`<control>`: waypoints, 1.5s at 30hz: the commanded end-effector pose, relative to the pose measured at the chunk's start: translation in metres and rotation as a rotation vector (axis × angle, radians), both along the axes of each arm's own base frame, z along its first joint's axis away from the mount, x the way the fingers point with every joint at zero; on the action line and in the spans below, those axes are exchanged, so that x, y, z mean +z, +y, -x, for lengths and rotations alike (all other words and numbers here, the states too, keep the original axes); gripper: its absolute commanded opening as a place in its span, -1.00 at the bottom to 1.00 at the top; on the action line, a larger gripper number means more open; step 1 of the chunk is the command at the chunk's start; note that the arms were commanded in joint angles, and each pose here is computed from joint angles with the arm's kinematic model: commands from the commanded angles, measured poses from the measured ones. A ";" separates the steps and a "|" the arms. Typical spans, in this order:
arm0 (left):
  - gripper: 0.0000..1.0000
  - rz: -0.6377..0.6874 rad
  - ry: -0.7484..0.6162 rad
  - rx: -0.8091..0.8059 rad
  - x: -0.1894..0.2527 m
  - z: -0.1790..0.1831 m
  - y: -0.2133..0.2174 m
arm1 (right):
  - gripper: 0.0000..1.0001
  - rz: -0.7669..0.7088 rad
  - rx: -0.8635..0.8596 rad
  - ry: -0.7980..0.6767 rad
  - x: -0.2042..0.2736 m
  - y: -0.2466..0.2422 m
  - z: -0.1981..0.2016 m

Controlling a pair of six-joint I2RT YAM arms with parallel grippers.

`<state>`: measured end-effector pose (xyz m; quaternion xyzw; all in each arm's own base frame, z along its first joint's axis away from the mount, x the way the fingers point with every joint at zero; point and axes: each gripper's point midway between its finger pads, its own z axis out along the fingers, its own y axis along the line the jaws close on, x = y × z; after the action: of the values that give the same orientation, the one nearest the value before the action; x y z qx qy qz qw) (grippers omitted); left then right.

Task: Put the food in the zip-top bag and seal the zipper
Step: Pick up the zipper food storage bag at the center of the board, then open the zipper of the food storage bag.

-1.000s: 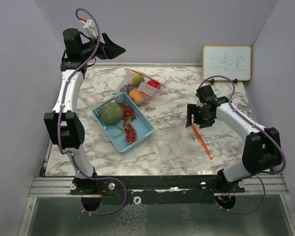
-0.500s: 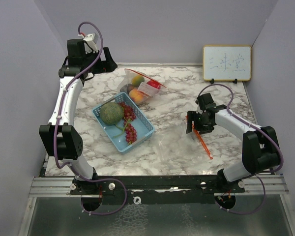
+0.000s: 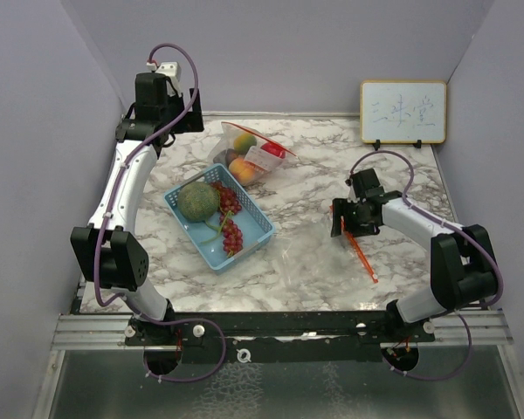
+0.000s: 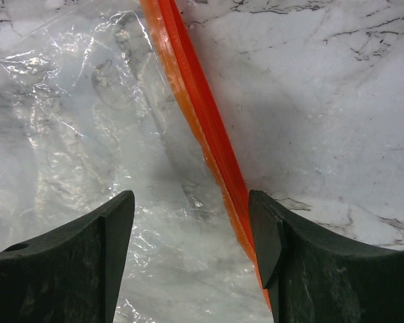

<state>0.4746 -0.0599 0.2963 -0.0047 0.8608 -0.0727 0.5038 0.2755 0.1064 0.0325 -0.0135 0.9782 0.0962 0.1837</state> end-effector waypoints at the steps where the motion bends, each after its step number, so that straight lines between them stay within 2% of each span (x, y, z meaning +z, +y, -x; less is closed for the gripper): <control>1: 0.98 0.062 -0.099 -0.073 0.034 0.000 -0.015 | 0.25 -0.027 0.005 -0.012 -0.006 0.004 -0.007; 4: 0.98 0.112 -0.102 -0.133 0.036 0.004 -0.029 | -0.06 -0.053 0.023 -0.001 -0.010 0.009 -0.007; 6: 0.90 0.150 -0.098 -0.168 0.036 0.007 -0.038 | -0.28 -0.069 0.043 -0.008 -0.007 0.013 -0.008; 10: 0.50 0.217 -0.090 -0.218 0.038 0.016 -0.051 | -0.92 -0.116 0.092 -0.061 0.015 0.023 -0.014; 11: 0.40 0.240 -0.092 -0.237 0.040 0.020 -0.056 | -0.95 -0.131 0.099 -0.088 0.026 0.025 -0.018; 13: 0.12 0.301 -0.097 -0.283 0.046 0.027 -0.069 | -0.96 -0.156 0.114 -0.154 0.055 0.030 -0.026; 15: 0.00 0.358 -0.105 -0.355 0.053 0.035 -0.092 | -0.96 -0.169 0.119 -0.228 0.090 0.032 -0.037; 23: -0.01 0.519 -0.046 -0.613 0.072 0.072 -0.207 | -0.96 -0.265 0.198 -0.511 0.222 0.053 -0.073; 28: 0.00 0.605 -0.023 -0.660 0.085 0.077 -0.244 | -0.96 -0.373 0.252 -0.635 0.276 0.072 -0.084; 40: 0.06 0.701 0.099 -0.729 0.057 0.093 -0.310 | -0.96 -0.493 0.315 -0.668 0.293 0.093 -0.082; 45: 0.08 0.720 0.108 -0.754 0.061 0.097 -0.326 | -0.96 -0.506 0.318 -0.656 0.284 0.101 -0.084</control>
<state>0.3815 -0.3730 0.3255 0.1174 0.7768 -0.5089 0.3519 0.3570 0.1933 0.3140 -0.1383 0.8138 0.3254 0.4613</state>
